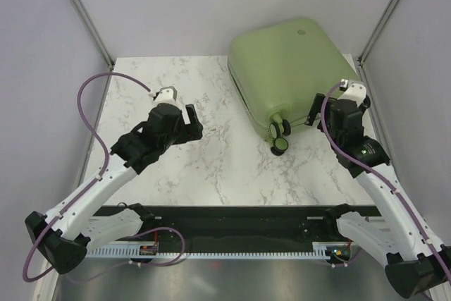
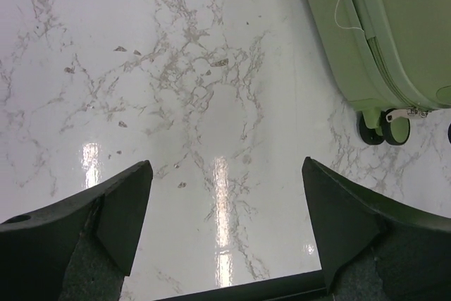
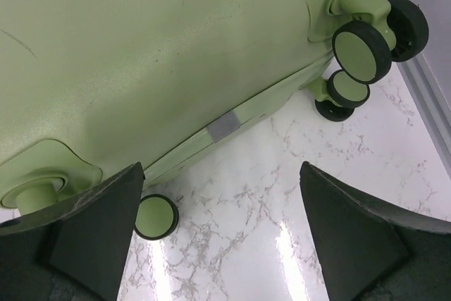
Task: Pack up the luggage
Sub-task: Reset both arms
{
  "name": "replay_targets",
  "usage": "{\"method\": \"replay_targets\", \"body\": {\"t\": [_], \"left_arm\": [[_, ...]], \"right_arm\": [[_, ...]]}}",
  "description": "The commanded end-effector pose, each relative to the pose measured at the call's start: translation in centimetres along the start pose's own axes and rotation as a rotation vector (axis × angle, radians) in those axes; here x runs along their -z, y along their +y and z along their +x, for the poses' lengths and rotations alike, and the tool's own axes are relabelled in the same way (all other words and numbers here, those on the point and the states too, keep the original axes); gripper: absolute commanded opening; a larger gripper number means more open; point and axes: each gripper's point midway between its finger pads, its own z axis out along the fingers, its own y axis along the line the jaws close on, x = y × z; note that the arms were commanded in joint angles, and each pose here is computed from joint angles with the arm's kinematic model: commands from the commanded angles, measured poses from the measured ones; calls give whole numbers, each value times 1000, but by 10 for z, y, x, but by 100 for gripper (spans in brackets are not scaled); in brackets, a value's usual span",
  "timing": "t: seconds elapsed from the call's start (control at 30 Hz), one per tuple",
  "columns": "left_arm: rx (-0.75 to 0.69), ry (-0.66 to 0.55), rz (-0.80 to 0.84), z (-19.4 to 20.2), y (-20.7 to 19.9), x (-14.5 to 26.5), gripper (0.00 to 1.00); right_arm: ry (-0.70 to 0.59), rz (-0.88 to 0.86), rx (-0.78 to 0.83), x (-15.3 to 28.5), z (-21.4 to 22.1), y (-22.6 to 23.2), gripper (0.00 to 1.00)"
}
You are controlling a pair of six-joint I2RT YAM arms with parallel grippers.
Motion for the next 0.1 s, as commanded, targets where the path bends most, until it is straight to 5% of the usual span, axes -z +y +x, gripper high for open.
{"method": "replay_targets", "body": {"t": [0.0, 0.07], "left_arm": [[38, -54, -37, -18, 2, 6, 93], [39, -64, -42, -21, 3, 8, 93]], "right_arm": [[-68, 27, -28, -3, -15, -3, 98], [-75, 28, -21, -3, -17, -3, 98]]}}
